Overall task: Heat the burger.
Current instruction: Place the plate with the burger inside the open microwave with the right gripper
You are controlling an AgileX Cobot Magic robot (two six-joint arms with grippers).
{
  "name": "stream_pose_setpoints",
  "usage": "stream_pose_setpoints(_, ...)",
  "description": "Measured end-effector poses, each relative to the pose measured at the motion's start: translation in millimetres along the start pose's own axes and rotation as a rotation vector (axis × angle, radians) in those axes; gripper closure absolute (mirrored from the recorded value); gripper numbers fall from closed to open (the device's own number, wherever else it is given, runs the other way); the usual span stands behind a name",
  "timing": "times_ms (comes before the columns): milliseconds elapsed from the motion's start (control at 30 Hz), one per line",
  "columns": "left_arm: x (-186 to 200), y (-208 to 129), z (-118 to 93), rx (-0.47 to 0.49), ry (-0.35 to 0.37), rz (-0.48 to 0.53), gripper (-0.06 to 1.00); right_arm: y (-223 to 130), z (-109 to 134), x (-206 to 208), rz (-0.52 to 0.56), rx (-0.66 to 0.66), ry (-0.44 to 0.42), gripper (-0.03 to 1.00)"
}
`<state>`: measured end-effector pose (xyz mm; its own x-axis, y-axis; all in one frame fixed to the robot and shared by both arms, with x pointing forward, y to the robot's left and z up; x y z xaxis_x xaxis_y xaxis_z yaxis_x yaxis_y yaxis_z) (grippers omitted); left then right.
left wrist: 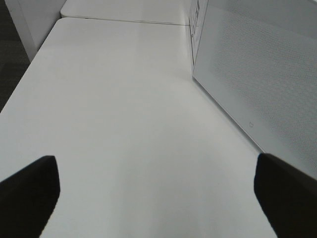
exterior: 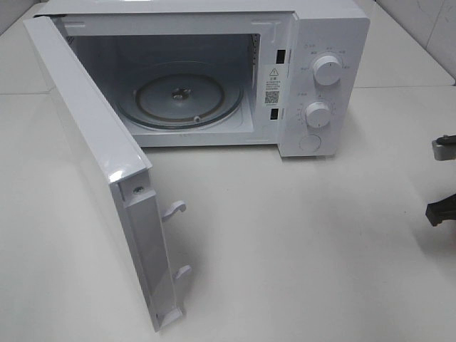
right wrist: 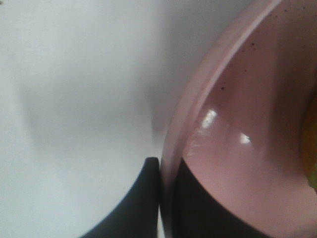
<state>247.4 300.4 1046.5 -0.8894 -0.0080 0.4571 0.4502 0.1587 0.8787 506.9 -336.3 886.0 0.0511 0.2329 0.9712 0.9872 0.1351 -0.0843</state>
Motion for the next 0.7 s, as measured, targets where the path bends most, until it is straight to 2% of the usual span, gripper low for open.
stream_pose_setpoints(167, 0, 0, 0, 0.000, 0.000, 0.000, -0.04, -18, 29, 25, -0.053, 0.078, -0.038, 0.92)
stream_pose_setpoints(267, 0, 0, 0, 0.000, 0.000, 0.000, -0.04, -22, 32, 27, -0.053, 0.098, -0.048, 0.92)
stream_pose_setpoints(433, 0, 0, 0, 0.000, 0.000, 0.000, -0.04, -40, 52, 44, -0.103, 0.248, -0.123, 0.92)
stream_pose_setpoints(533, 0, 0, 0, 0.000, 0.000, 0.000, -0.04, -42, 56, 45, -0.117, 0.277, -0.131, 0.92)
stream_pose_setpoints(633, 0, 0, 0, 0.000, 0.000, 0.000, -0.04, -55, 77, 49, -0.155, 0.407, -0.157, 0.92)
stream_pose_setpoints(700, 0, 0, 0, 0.000, 0.000, 0.000, -0.04, -57, 81, 50, -0.164, 0.433, -0.161, 0.92)
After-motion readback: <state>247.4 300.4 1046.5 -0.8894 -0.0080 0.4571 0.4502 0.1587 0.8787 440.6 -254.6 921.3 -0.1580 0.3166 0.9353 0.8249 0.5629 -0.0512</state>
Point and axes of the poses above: a point on each arm's last joint axis where the gripper is mounted, x pointing back along that axis away from the gripper, z along the wrist's bending axis when the last joint is at zero, y = z × x, the point moved 2 cm from there along -x, pointing out along that axis toward the gripper, and after that the axes turned 7 degrees about x, right-handed, at the moved point
